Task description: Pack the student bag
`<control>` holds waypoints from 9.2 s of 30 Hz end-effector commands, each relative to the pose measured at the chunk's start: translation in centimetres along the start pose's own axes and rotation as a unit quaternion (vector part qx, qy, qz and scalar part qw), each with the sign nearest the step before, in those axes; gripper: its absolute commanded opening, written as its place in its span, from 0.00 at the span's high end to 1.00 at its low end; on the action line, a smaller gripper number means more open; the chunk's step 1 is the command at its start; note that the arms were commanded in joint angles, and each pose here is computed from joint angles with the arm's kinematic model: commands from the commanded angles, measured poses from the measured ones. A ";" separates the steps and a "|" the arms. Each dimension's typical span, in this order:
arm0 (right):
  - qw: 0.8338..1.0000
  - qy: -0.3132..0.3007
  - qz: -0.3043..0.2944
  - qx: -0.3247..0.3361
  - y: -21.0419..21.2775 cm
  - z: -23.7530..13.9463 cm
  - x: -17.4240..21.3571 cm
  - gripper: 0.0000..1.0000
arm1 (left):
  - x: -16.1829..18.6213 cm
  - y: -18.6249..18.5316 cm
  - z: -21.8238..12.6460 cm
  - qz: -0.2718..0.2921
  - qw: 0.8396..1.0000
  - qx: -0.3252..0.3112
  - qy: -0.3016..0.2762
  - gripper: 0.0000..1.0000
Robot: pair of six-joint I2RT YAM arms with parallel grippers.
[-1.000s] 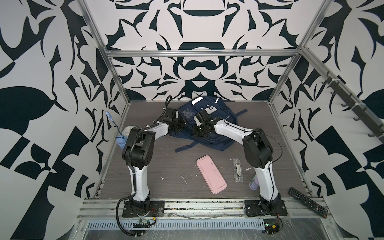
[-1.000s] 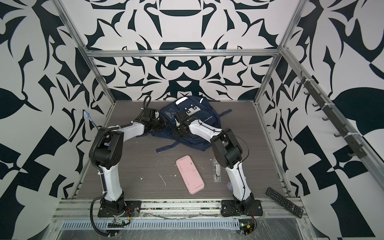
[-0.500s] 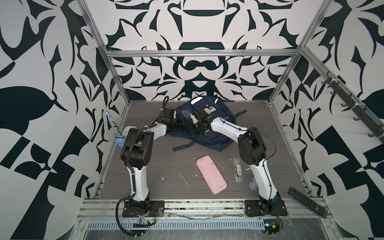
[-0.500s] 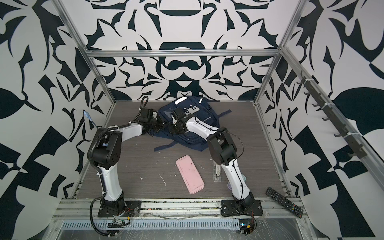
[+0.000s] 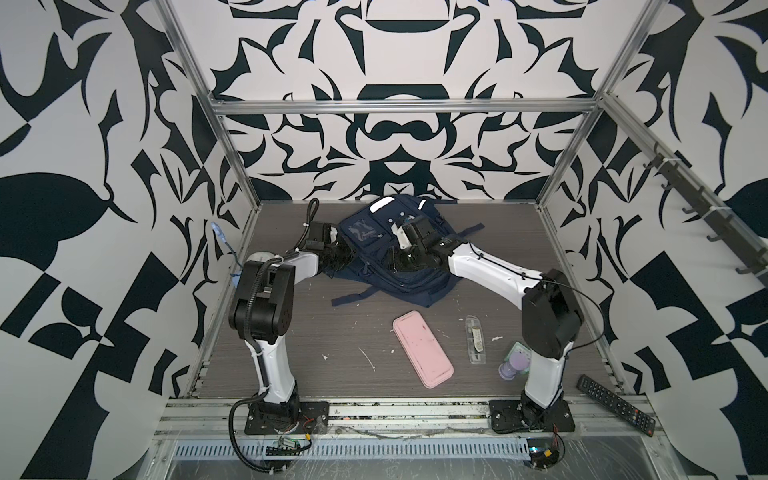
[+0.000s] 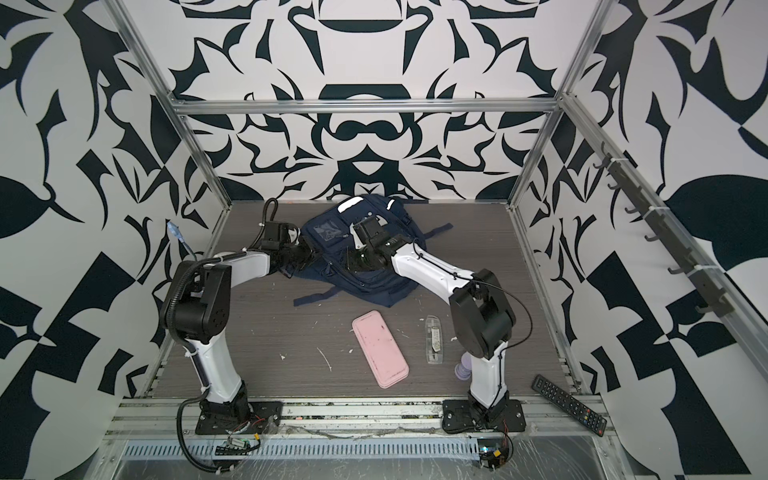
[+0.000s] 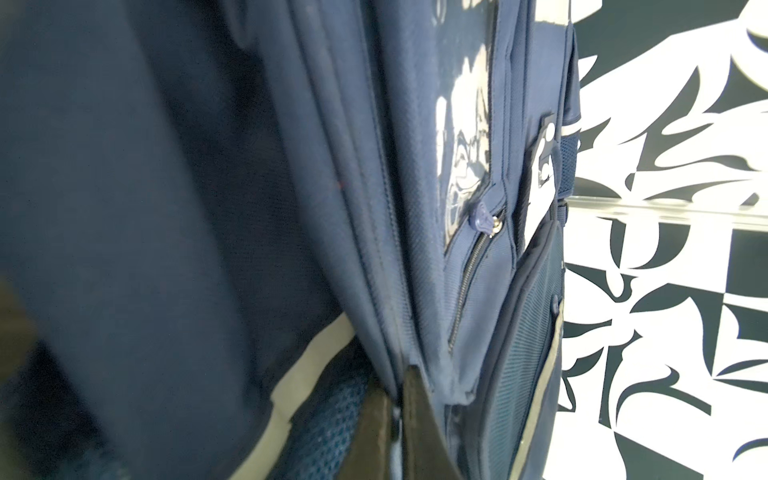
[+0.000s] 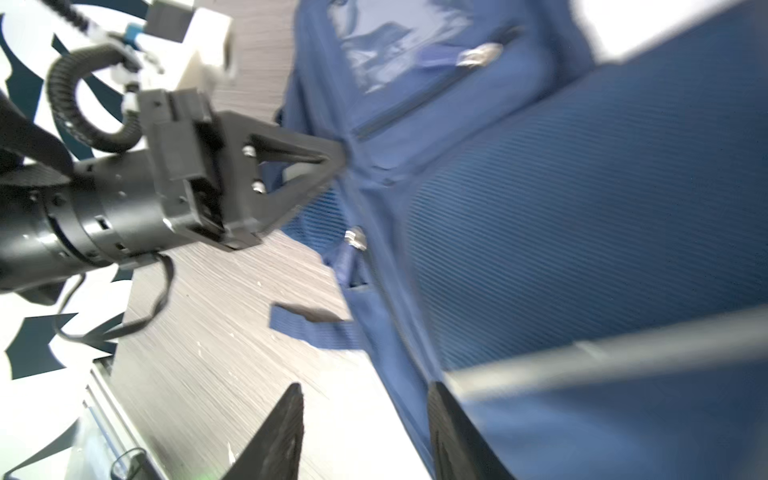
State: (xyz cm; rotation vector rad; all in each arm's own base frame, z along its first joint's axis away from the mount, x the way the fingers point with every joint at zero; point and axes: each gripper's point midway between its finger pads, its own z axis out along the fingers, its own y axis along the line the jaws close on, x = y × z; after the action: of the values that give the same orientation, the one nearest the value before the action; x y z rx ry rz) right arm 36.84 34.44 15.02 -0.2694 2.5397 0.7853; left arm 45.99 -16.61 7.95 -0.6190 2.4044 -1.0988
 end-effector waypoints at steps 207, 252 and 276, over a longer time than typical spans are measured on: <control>0.942 -0.123 0.230 -0.213 -10.5 -13.6 3.0 0.77 | 14.4 -8.9 -1.6 0.396 0.897 -0.124 0.150 0.41; 0.930 -0.141 0.255 -0.224 -13.1 -15.1 2.7 0.75 | 11.8 -16.2 0.7 0.602 0.747 -0.279 0.043 1.00; 0.924 -0.130 0.235 -0.273 -9.0 -9.0 -6.2 0.78 | 9.6 -24.3 -7.4 0.477 0.877 -0.055 0.002 1.00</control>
State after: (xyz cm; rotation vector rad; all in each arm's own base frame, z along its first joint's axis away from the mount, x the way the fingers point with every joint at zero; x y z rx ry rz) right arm 39.92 20.12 16.58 0.3888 2.2142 1.5616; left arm 39.07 -30.60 25.07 0.5754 2.4157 -0.3711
